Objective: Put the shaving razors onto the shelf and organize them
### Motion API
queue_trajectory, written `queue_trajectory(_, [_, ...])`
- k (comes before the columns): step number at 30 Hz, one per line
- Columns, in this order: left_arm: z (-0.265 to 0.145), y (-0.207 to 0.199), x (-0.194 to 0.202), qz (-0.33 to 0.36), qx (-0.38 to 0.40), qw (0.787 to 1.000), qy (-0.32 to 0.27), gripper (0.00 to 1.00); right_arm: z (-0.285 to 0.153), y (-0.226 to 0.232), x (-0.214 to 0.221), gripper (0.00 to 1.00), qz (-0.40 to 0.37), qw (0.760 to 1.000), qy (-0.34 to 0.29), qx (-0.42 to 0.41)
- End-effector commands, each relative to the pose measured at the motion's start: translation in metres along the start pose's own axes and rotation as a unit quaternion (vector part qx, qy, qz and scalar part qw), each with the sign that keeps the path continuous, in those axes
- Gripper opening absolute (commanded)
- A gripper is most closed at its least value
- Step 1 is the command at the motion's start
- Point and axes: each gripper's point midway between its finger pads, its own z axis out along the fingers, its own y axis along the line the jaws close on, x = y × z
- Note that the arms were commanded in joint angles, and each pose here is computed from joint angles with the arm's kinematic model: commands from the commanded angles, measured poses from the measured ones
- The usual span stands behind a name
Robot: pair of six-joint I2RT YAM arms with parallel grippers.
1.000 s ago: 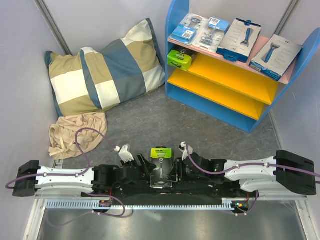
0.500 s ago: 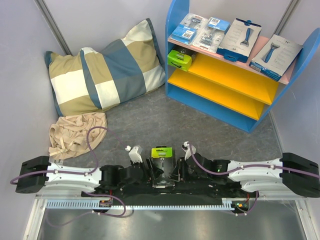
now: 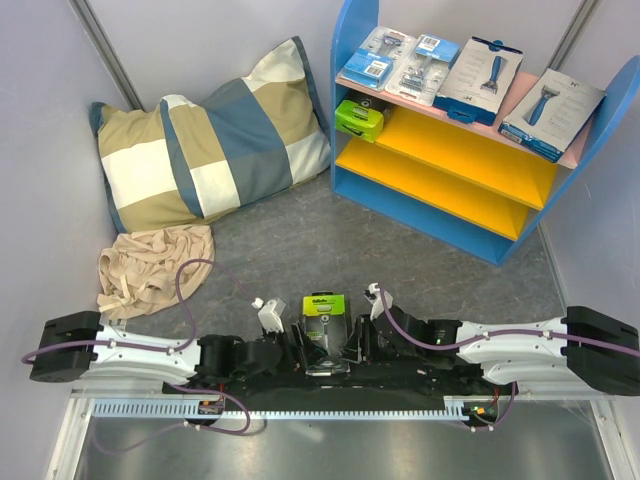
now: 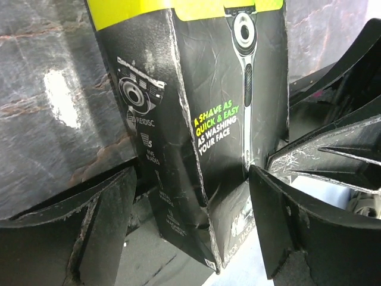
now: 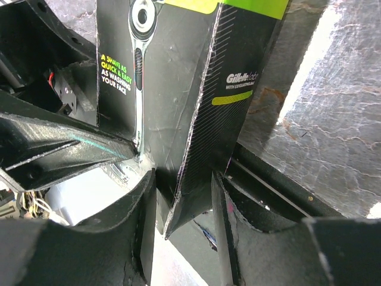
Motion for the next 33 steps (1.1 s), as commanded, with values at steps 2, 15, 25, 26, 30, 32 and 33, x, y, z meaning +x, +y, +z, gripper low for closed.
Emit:
queue_trajectory(2, [0.006,0.031,-0.001,-0.010,-0.010,0.999,-0.031,0.84,-0.015,-0.099,0.029,0.00,-0.041,0.984,0.044,0.168])
queue_trajectory(15, [0.004,-0.012,-0.017,0.028,0.091,0.993,-0.070,0.26,-0.018,-0.070,0.006,0.64,-0.043,0.992,-0.007,0.117])
queue_trajectory(25, [-0.019,-0.042,-0.043,0.017,0.141,0.984,-0.109,0.02,-0.058,-0.060,-0.043,0.95,-0.028,0.984,-0.129,0.120])
queue_trajectory(26, [-0.021,-0.045,-0.046,0.017,0.146,0.982,-0.116,0.02,-0.062,-0.059,-0.048,0.96,-0.027,0.983,-0.140,0.118])
queue_trajectory(30, [-0.032,-0.057,-0.058,0.030,0.153,0.979,-0.131,0.02,-0.091,-0.034,-0.074,0.98,-0.019,0.977,-0.207,0.053])
queue_trajectory(32, [-0.036,-0.064,-0.064,0.043,0.153,0.978,-0.137,0.02,-0.100,-0.029,-0.080,0.98,-0.023,0.973,-0.226,0.035])
queue_trajectory(33, [-0.038,-0.068,-0.066,0.047,0.154,0.977,-0.139,0.02,-0.111,-0.020,-0.086,0.98,-0.017,0.970,-0.244,0.007])
